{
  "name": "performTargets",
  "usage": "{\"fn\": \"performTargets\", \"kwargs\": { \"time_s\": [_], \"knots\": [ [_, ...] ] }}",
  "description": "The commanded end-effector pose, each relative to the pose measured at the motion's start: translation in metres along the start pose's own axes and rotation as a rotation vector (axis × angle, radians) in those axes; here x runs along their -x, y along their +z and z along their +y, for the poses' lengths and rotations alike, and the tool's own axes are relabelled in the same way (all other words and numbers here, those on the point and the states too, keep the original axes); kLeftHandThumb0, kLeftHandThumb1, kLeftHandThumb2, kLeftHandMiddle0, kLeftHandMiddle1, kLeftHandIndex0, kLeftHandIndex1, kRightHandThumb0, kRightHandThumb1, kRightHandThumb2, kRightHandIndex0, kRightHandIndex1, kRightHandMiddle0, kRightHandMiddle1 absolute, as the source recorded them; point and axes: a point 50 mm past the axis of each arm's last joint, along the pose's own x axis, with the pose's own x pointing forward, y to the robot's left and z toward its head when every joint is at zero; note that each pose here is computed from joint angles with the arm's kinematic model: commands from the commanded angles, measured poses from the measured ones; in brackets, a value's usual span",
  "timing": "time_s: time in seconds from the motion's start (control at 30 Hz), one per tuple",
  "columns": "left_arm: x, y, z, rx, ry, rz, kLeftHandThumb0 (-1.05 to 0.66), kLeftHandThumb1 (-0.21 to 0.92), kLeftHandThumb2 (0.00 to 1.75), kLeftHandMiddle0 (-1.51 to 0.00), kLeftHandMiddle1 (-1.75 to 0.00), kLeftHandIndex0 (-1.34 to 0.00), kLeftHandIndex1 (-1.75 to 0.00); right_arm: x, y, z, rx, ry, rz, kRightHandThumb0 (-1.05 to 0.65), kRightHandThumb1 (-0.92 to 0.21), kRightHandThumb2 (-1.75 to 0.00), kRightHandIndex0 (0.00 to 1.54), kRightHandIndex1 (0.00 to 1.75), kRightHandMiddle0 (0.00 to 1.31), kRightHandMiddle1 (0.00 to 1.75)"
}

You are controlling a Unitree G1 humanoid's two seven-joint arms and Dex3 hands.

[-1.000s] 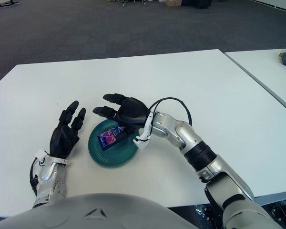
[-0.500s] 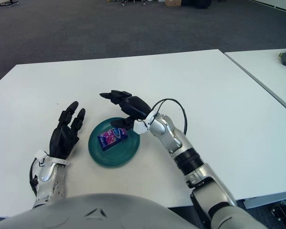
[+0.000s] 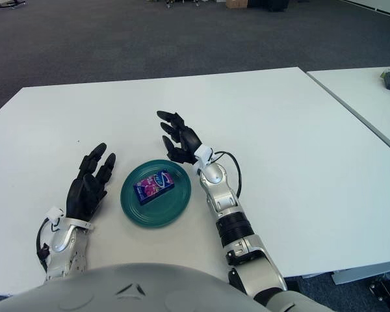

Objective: Put the gum into the plate.

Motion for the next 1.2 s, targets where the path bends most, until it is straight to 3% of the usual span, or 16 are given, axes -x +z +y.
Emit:
{"fn": "performTargets", "kwargs": {
  "time_s": [0.0,0.4,0.53,0.73,0.97,1.17],
  "knots": [
    [0.013,-0.011,0.004,0.022,0.046,0.063,-1.05,0.92,0.94,-0.31,-0.02,0.00,-0.59,0.001,0.002,-0.012,-0.044,-0.068,0.016,-0.95,-0.92,-0.74,0.33,0.04,0.00,0.63],
    [0.015,-0.014,0.008,0.013,0.055,0.075,-1.04,0.92,0.94,-0.32,-0.02,0.00,-0.59,0.011,-0.006,-0.040,-0.181,-0.204,0.067,-0.86,-0.92,-0.65,0.40,0.05,0.00,0.71],
    [0.017,-0.014,0.007,0.020,0.053,0.077,-1.03,0.92,0.95,-0.30,-0.01,0.00,-0.59,0.022,-0.007,-0.053,-0.166,-0.246,0.067,-0.83,-0.92,-0.64,0.41,0.05,0.00,0.72],
    [0.017,-0.013,0.007,0.021,0.059,0.073,-1.02,0.92,0.96,-0.28,0.00,0.00,-0.59,0.046,-0.027,-0.075,-0.130,-0.298,0.132,-0.80,-0.92,-0.69,0.39,0.03,0.00,0.66],
    [0.016,-0.017,0.002,0.037,0.068,0.082,-1.02,0.92,0.95,-0.23,0.00,0.00,-0.59,0.056,-0.047,-0.070,-0.135,-0.328,0.184,-0.80,-0.92,-0.74,0.36,0.00,0.00,0.60],
    [0.018,-0.014,-0.013,-0.033,0.090,0.064,-1.03,0.92,0.95,-0.07,-0.01,0.00,-0.39,0.064,-0.061,-0.057,-0.118,-0.325,0.224,-0.80,-0.92,-0.76,0.32,0.00,0.00,0.58]
  ]
}}
